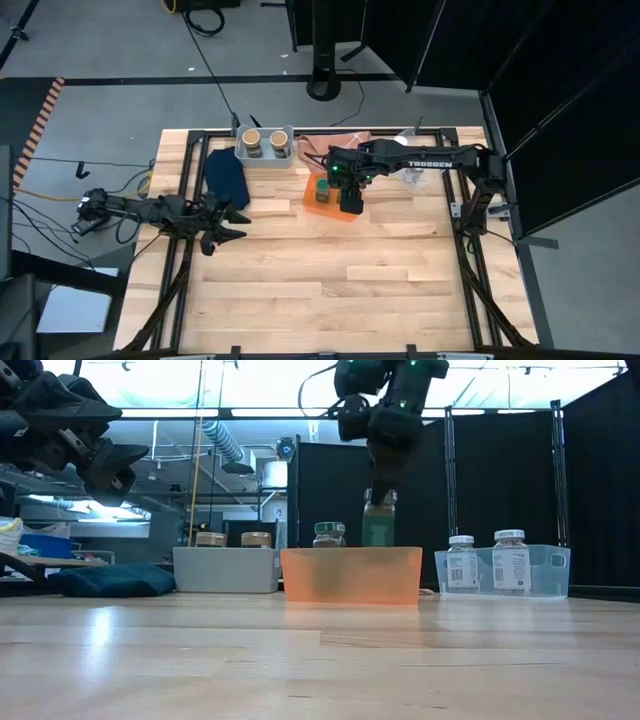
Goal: Sort spices by type
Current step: Put the green seasoning bottle into the orange bin
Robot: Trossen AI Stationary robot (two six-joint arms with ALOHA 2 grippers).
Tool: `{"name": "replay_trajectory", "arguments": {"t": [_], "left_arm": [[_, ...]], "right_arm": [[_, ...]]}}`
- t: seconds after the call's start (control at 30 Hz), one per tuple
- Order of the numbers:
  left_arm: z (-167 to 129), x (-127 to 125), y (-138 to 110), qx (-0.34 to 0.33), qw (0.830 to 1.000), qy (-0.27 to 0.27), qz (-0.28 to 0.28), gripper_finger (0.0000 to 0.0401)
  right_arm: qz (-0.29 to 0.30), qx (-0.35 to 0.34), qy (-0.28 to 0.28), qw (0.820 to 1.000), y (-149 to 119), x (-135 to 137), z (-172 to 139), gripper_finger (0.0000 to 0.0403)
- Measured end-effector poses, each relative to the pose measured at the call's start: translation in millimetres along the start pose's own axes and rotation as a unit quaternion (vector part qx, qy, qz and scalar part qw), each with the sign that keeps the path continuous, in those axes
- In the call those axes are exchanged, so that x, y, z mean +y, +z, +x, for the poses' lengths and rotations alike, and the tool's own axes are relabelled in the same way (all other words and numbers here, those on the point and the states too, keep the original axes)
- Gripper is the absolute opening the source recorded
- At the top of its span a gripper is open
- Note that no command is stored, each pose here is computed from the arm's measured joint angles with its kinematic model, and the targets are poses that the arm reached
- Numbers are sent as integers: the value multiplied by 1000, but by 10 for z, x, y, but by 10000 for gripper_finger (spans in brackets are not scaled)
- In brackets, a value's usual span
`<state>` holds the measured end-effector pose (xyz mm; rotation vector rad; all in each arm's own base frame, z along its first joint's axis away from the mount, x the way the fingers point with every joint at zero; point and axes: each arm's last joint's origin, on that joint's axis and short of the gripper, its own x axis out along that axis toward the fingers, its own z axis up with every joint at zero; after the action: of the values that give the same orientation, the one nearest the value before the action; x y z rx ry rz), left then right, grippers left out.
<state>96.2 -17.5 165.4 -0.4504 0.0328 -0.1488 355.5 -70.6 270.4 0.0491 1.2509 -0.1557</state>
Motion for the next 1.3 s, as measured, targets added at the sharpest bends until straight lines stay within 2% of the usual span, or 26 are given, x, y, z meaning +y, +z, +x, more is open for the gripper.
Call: {"name": "replay_trajectory", "arguments": {"t": [0.37,0.97,1.3], "left_arm": [[5,3,-7,4,1000,2,1,224],[15,10,-16,9,1000,10,1,224],[15,10,-15,8,1000,10,1,224]], "right_arm": [[1,45,15,999,-124,16,412,209],[9,37,13,999,-128,10,443,224],[10,42,14,999,-139,10,470,263]]}}
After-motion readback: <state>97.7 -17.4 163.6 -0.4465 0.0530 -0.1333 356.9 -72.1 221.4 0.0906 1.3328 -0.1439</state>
